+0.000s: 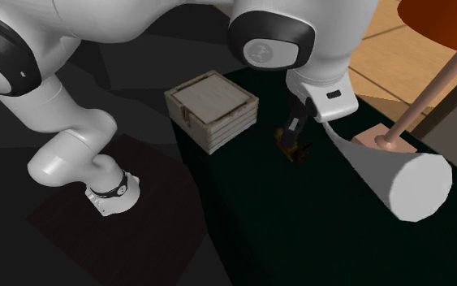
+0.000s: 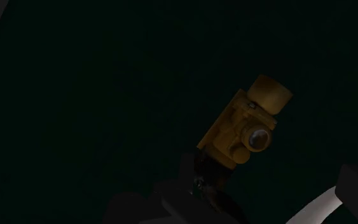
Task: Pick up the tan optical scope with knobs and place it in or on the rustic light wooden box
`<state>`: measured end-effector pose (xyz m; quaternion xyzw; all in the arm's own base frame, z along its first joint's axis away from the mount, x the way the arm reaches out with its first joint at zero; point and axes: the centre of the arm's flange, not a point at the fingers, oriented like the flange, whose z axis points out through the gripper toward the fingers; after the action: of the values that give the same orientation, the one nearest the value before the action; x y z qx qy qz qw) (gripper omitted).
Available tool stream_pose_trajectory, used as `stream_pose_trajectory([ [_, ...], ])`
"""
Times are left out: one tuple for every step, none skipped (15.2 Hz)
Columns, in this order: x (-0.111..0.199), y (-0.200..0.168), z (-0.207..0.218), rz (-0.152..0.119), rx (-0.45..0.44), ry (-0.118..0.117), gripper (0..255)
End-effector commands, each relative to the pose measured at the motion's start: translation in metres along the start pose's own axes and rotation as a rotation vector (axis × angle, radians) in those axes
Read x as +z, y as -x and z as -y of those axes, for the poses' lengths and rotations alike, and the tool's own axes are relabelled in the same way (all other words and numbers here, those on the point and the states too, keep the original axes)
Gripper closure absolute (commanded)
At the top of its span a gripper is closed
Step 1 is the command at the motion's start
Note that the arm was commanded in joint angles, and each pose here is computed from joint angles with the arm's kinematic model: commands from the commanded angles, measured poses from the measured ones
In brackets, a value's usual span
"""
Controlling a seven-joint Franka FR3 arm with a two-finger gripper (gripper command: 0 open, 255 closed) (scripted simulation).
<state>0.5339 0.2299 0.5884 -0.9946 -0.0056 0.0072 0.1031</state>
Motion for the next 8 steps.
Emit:
stream_pose_trajectory([
  [0.011, 0.000, 0.001, 0.000, 0.000, -0.001, 0],
  [0.016, 0.000, 0.001, 0.000, 0.000, -0.001, 0],
  [0.022, 0.000, 0.001, 0.000, 0.000, -0.001, 0],
  [0.030, 0.000, 0.001, 0.000, 0.000, -0.001, 0],
  [0.030, 0.000, 0.001, 0.000, 0.000, -0.001, 0],
  [0.030, 0.000, 0.001, 0.000, 0.000, -0.001, 0],
  [0.030, 0.000, 0.001, 0.000, 0.000, -0.001, 0],
  [0.030, 0.000, 0.001, 0.000, 0.000, -0.001, 0],
])
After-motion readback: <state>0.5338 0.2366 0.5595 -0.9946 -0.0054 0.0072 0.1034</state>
